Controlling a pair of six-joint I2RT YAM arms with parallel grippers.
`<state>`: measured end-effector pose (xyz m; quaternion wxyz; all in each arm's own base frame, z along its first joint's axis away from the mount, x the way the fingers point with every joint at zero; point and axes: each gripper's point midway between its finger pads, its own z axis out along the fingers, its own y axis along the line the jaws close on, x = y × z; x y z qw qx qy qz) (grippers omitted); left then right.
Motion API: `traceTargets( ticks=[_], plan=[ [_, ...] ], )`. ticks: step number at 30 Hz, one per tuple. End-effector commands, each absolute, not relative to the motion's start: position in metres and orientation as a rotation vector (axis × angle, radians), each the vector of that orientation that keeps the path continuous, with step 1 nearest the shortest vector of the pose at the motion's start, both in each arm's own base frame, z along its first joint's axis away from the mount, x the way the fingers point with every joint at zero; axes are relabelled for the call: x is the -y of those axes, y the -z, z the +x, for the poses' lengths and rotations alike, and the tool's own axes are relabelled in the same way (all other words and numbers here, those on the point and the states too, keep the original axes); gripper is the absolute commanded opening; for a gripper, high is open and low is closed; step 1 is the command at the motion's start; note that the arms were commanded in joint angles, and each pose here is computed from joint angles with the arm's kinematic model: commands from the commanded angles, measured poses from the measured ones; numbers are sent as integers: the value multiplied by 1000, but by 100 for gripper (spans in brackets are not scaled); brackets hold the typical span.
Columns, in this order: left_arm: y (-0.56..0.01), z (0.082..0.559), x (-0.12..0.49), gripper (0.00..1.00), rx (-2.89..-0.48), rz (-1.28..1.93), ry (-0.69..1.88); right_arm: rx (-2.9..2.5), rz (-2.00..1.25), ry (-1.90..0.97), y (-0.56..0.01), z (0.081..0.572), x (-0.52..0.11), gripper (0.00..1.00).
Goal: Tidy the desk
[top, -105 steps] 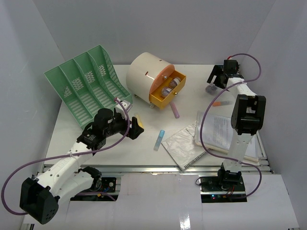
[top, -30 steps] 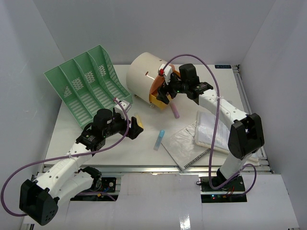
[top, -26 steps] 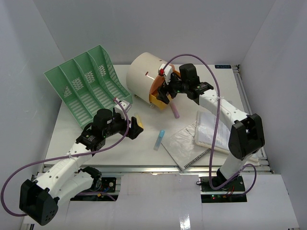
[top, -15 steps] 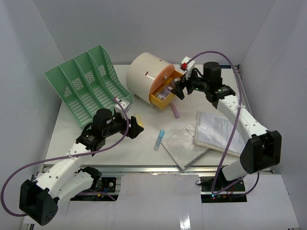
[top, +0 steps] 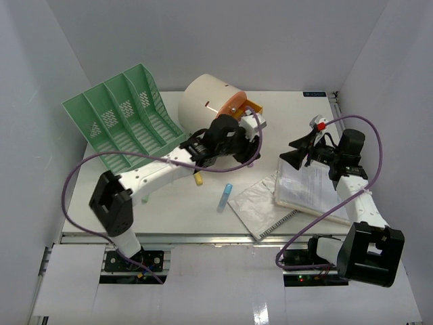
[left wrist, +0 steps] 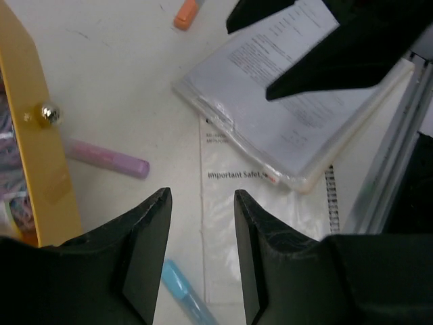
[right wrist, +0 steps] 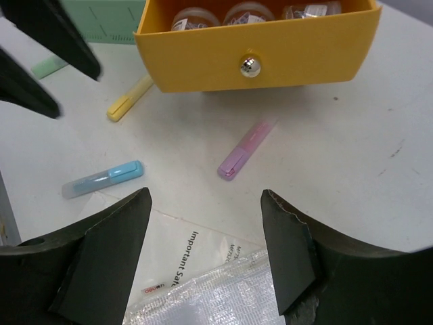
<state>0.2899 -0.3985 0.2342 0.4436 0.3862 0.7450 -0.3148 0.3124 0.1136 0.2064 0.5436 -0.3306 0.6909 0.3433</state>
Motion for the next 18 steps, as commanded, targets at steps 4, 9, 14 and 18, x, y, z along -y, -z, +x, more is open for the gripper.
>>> traceTargets(
  ticks=[4,9,14,18],
  plan=[
    [-199,348,443,49,-1924,1067,522,-1552,-792,-825,-231,310,-103,69],
    [-180,379,444,46,-1986,1019,346,-1546,-793,-802,-233,310,-99,68],
    [-173,402,439,45,-2000,1000,201,-1546,-800,-781,-233,311,-97,68],
    [-165,412,427,45,-2005,993,75,-1552,-798,-775,-231,312,-96,68]
  ],
)
